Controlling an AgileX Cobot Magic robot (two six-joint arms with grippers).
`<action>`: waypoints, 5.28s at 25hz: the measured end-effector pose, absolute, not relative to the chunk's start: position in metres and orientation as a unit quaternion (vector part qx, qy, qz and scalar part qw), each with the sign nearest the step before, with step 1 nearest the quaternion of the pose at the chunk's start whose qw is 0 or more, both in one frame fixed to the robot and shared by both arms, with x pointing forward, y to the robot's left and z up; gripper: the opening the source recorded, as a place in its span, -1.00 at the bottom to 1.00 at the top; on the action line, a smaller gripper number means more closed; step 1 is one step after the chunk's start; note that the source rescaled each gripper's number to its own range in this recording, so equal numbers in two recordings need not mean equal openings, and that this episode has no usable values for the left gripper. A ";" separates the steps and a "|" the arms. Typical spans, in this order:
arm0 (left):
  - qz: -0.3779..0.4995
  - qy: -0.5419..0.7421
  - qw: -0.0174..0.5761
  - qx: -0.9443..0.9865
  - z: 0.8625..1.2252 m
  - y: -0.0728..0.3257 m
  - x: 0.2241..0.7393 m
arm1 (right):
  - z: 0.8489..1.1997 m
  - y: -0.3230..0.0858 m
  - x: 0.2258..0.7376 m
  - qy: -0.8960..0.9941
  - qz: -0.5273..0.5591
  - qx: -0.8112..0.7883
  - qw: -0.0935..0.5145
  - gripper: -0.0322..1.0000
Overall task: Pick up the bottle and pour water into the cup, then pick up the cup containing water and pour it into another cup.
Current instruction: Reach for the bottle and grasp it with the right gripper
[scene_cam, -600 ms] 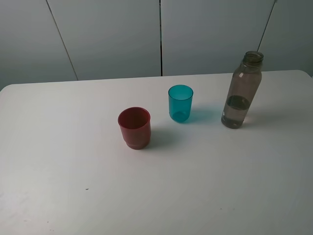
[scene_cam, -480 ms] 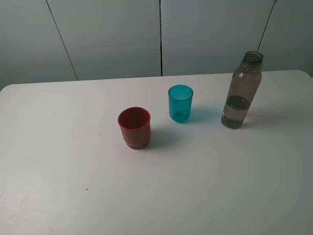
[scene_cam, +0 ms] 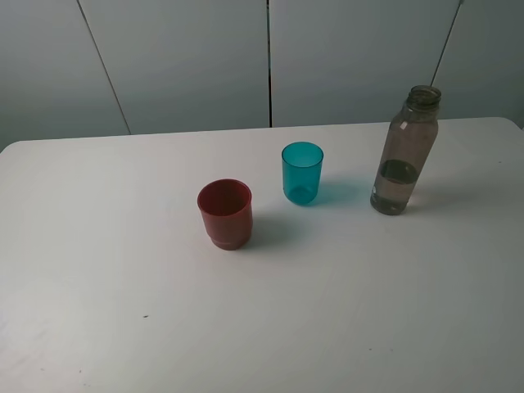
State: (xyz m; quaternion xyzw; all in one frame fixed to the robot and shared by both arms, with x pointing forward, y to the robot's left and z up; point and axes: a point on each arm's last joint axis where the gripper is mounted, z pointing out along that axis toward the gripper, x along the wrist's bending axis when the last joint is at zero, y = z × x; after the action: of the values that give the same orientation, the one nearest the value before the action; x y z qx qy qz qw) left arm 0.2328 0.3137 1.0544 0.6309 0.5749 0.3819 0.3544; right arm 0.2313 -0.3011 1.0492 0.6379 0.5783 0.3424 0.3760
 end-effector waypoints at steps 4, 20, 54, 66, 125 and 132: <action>0.382 0.575 0.354 0.631 1.054 0.314 0.233 | 1.049 -0.301 0.231 0.578 0.342 0.638 0.376 1.00; 0.382 0.575 0.354 0.631 1.054 0.314 0.233 | 1.049 -0.301 0.231 0.578 0.342 0.638 0.377 1.00; 0.382 0.574 0.354 0.631 1.054 0.314 0.233 | 1.104 -0.277 0.392 0.578 0.481 0.540 0.378 1.00; 0.382 0.574 0.354 0.631 1.054 0.314 0.233 | 1.016 -0.241 0.423 0.599 0.507 0.512 0.349 1.00; 0.382 0.575 0.355 0.630 1.054 0.314 0.233 | 0.874 -0.225 0.522 0.557 0.450 0.552 0.427 1.00; 0.382 0.575 0.355 0.630 1.054 0.314 0.233 | 0.874 -0.225 0.525 0.555 0.451 0.551 0.429 1.00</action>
State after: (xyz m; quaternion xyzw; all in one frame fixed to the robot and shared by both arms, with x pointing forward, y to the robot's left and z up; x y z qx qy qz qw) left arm 0.2328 0.3137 1.0544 0.6304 0.5755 0.3816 0.3547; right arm 0.5248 -0.2246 0.8739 0.5515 0.5551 0.4512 0.4291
